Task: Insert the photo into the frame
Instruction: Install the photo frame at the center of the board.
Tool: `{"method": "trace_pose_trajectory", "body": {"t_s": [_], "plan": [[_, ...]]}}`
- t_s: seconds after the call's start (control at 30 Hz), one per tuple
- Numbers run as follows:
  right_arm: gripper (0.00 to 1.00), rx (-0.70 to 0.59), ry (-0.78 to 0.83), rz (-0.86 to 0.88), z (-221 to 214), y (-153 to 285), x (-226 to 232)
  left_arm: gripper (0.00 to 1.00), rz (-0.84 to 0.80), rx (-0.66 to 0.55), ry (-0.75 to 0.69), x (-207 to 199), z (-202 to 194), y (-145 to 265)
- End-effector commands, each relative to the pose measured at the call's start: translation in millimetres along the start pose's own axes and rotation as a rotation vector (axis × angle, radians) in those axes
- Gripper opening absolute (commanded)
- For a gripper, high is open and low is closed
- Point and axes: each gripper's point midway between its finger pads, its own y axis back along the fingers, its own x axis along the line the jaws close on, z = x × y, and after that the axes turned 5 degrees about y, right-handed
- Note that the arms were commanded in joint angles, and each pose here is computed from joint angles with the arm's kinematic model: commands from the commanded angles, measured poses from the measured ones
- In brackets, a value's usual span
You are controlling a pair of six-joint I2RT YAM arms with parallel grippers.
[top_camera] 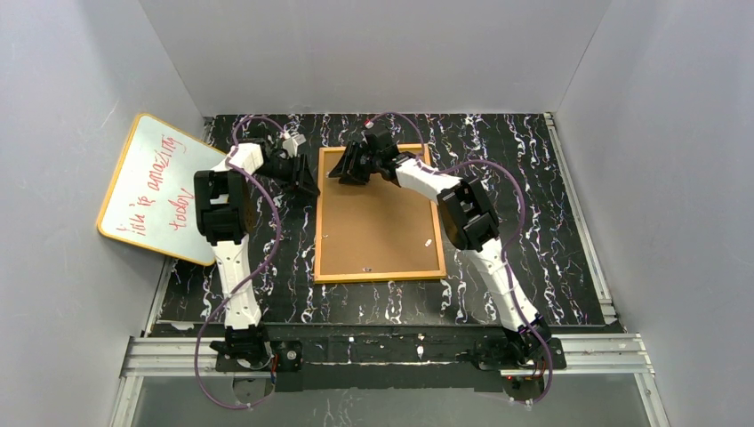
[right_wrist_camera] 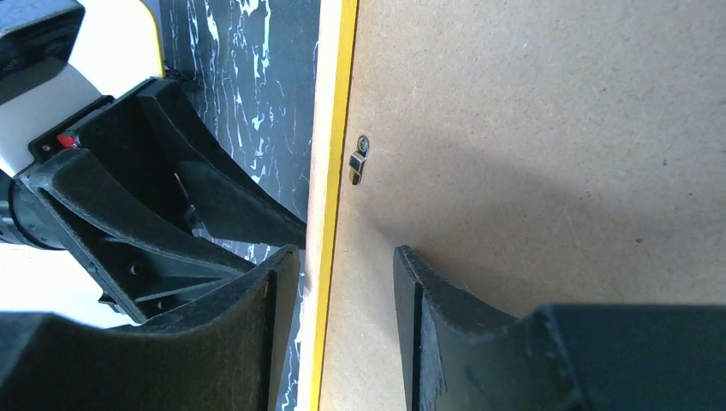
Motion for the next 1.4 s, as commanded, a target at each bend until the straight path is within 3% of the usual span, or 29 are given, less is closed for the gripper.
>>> {"method": "trace_pose_trajectory", "body": {"t_s": [0.0, 0.33, 1.37], "plan": [[0.52, -0.035, -0.005, -0.028, 2.4, -13.3, -14.5, 0.39, 0.006, 0.053, 0.018, 10.4, -12.3, -14.0], [0.48, -0.043, -0.05, -0.021, -0.5, -31.8, -19.6, 0.18, 0.017, 0.103, 0.034, 21.0, -34.3, -25.9], [0.41, -0.029, -0.182, 0.058, -7.9, -50.7, -4.6, 0.14, 0.033, 0.118, 0.02, 28.8, -48.1, -32.7]]}}
